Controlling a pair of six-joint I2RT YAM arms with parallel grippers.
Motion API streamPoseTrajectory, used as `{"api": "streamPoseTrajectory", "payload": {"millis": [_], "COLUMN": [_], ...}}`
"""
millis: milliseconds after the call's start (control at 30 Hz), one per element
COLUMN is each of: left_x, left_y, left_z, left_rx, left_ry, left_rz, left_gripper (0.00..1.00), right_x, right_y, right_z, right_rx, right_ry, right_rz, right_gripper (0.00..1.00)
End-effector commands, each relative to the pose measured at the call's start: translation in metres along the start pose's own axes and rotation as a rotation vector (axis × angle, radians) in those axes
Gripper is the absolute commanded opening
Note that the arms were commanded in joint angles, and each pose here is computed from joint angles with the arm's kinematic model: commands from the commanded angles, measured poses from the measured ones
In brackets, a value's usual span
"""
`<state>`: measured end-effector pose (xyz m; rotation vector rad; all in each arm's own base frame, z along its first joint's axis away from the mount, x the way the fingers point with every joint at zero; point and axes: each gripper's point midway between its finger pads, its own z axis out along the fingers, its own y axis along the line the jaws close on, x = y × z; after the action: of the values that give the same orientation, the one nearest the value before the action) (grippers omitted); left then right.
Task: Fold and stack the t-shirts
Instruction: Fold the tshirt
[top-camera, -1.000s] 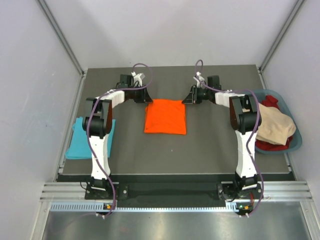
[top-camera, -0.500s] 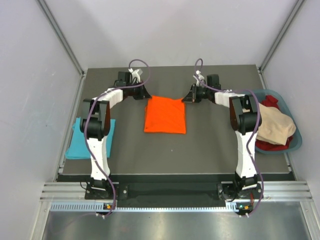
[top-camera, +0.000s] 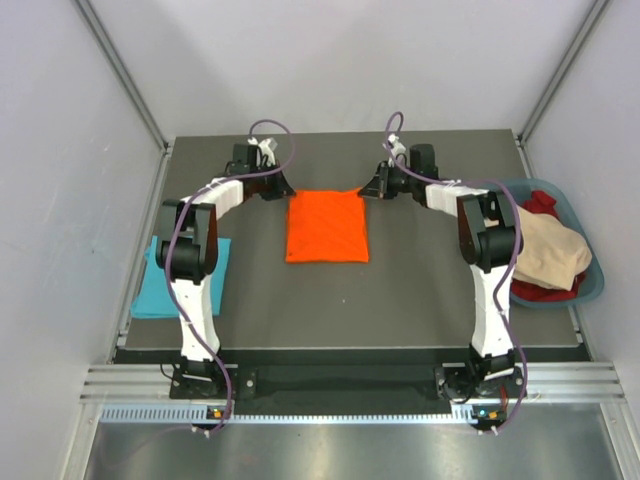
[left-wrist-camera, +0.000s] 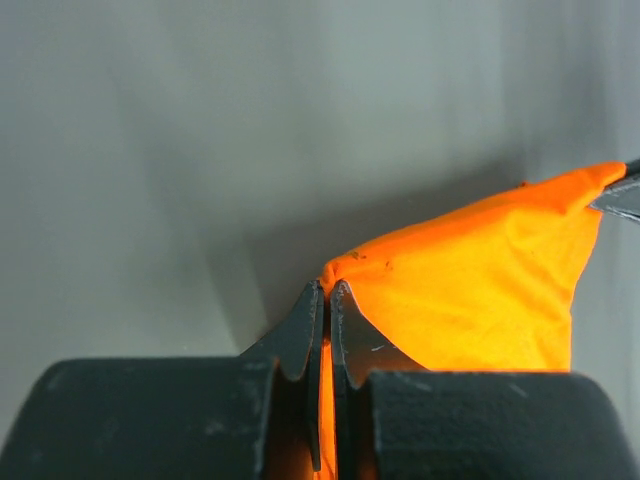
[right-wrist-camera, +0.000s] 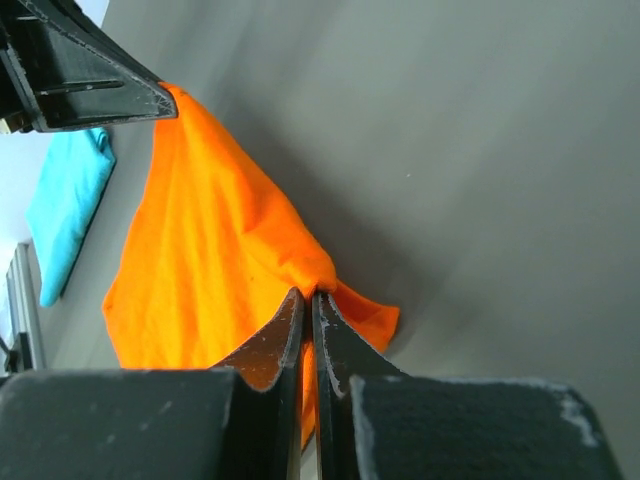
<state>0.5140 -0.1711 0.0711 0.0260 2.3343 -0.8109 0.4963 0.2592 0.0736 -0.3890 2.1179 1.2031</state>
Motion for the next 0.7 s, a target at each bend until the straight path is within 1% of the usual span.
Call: {"api": "streamPoseTrajectory", "payload": {"millis": [0,167,233,267,300,367,400,433,467,500,533,567,600,633,667], "left_x": [-0.025,-0.026,-0.023,-0.023,-0.022,-0.021,-0.020,-0.020,-0.020,-0.022,-0.021,-0.023,-0.025,-0.026,-0.025], "left_y": [0.009,0.019,0.021,0.022,0.023,0.023,0.023,0.024,0.022,0.022,0.022,0.021,0.019,0.019,0.019], "left_z": [0.002,0.006,0.009,0.010,0.012,0.014,0.015,0.016,0.016,0.015,0.015,0.014,0.012,0.011,0.011], "left_rx": [-0.031,-0.064,-0.063,-0.063,-0.063,-0.056,-0.050,-0.047,-0.044,-0.042,-0.044,-0.046,-0.046,-0.046,-0.046], "left_ry": [-0.085,-0.097,-0.089,-0.089,-0.086,-0.082,-0.079,-0.078,-0.079,-0.083,-0.083,-0.086,-0.092,-0.095,-0.094], "left_rz": [0.005,0.004,0.000,0.000,-0.001,-0.002,-0.003,-0.005,-0.004,-0.003,-0.004,-0.004,-0.002,-0.002,-0.004], "left_gripper": [0.00,0.00,0.00,0.00,0.00,0.00,0.00,0.00,0.00,0.00,0.00,0.00,0.00,0.00,0.00], "right_x": [-0.022,-0.022,-0.025,-0.024,-0.022,-0.024,-0.018,-0.006,-0.007,0.000,0.023,0.021,0.030,0.052,0.056], "right_y": [0.008,0.001,0.001,-0.001,-0.002,0.000,-0.003,-0.010,-0.003,0.000,-0.002,0.013,0.018,0.018,0.031], "right_z": [0.004,0.011,0.014,0.015,0.014,0.009,0.005,0.000,-0.006,-0.010,-0.016,-0.020,-0.022,-0.025,-0.024], "right_rx": [-0.002,0.004,-0.001,0.003,0.012,0.043,0.075,0.121,0.124,0.126,0.134,0.107,0.101,0.103,0.080], "right_ry": [-0.066,-0.074,-0.074,-0.068,-0.057,-0.059,-0.040,-0.026,-0.028,-0.018,0.013,-0.003,0.003,0.035,0.037], "right_rz": [-0.071,-0.049,-0.043,-0.035,-0.017,-0.030,-0.009,0.013,0.006,0.016,0.045,0.018,0.017,0.043,0.024], "right_gripper": [0.00,0.02,0.11,0.17,0.27,0.31,0.39,0.41,0.43,0.46,0.49,0.55,0.57,0.59,0.60]}}
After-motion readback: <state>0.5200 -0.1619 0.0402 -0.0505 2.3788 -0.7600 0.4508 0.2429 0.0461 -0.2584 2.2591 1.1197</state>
